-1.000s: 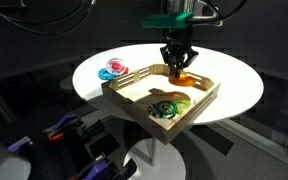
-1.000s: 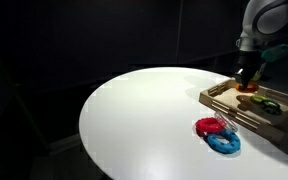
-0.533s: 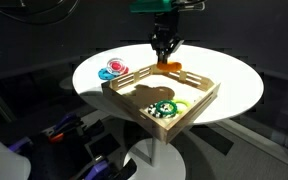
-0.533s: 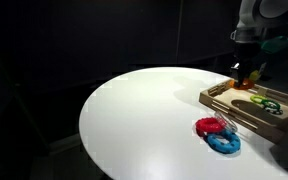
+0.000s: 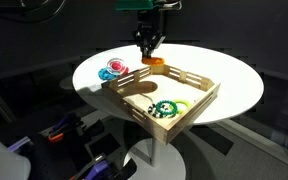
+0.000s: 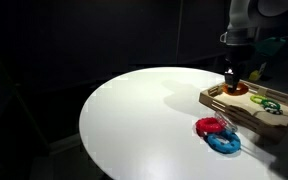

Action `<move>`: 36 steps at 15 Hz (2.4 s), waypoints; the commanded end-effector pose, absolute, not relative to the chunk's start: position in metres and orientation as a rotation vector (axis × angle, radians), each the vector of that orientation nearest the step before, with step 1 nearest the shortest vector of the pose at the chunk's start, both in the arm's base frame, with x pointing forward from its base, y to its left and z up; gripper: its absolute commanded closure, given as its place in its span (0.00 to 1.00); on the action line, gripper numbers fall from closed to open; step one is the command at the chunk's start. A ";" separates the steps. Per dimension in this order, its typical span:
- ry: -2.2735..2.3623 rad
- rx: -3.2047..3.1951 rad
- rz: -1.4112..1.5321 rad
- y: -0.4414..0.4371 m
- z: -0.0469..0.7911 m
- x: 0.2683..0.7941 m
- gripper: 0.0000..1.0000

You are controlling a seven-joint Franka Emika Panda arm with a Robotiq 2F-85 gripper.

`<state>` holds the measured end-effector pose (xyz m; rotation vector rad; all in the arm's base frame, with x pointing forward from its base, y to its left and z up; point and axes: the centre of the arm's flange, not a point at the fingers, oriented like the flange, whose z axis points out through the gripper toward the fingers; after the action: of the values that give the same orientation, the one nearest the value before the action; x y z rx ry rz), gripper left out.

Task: Remove the orange ring from the crate and put it on the pile of rings on the left

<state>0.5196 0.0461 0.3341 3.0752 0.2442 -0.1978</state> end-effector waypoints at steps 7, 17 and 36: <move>0.416 3.053 -0.327 0.103 0.319 0.502 0.93; 0.383 3.045 -0.390 0.090 0.307 0.502 0.09; -0.028 3.078 -0.209 -0.027 0.390 0.494 0.00</move>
<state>0.5076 -0.0196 0.3644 3.0877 0.0281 -0.2418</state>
